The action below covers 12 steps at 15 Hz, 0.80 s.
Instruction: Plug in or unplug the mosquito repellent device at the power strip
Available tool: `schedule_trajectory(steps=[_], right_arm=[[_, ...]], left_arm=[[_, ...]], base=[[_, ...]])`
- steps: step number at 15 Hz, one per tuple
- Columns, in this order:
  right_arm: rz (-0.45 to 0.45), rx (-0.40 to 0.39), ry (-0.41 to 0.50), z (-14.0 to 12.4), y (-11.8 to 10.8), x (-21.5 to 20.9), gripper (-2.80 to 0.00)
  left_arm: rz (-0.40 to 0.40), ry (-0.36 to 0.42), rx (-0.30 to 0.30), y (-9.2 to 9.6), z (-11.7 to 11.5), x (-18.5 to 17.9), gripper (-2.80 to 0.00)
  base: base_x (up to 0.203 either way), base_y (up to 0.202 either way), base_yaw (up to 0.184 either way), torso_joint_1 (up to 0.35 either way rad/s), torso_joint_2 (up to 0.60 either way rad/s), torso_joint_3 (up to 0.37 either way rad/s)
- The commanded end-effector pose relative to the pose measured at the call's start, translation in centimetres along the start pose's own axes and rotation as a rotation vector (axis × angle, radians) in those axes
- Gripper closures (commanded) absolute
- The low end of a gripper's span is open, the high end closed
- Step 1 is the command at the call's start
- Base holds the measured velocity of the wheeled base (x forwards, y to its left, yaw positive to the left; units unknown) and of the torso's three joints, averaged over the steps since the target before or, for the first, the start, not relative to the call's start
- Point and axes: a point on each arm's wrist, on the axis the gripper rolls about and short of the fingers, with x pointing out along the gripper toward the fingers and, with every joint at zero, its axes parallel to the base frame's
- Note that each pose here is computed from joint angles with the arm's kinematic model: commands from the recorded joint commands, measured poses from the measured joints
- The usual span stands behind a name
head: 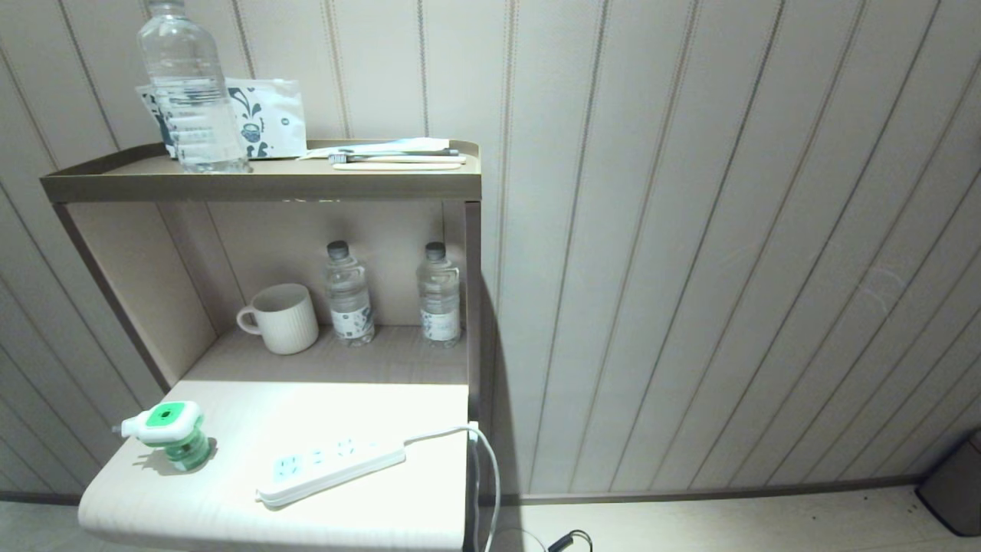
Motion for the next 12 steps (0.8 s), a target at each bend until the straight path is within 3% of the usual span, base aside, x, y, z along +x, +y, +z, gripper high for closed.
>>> schedule_trajectory(steps=[1,8,11,12], right_arm=[[0.001,0.0,0.002,0.0,0.0,0.0,0.0],[0.002,-0.003,-0.001,0.0,0.0,0.0,0.0],[0.004,-0.006,-0.001,0.0,0.0,0.0,0.0],[0.007,-0.009,-0.001,0.0,0.0,0.0,0.0]], left_arm=[[0.0,-0.001,0.0,0.0,0.0,0.0,0.0],[0.007,-0.013,0.009,0.0,0.4,-0.1,0.0],[0.02,-0.122,0.013,0.1,6.1,-1.7,0.0],[0.018,-0.118,0.018,0.1,8.1,-2.0,0.0]], base=[[0.0,0.0,0.0,0.0,0.0,0.0],[0.0,0.0,0.0,0.0,0.0,0.0],[0.0,0.0,0.0,0.0,0.0,0.0],[0.0,0.0,0.0,0.0,0.0,0.0]])
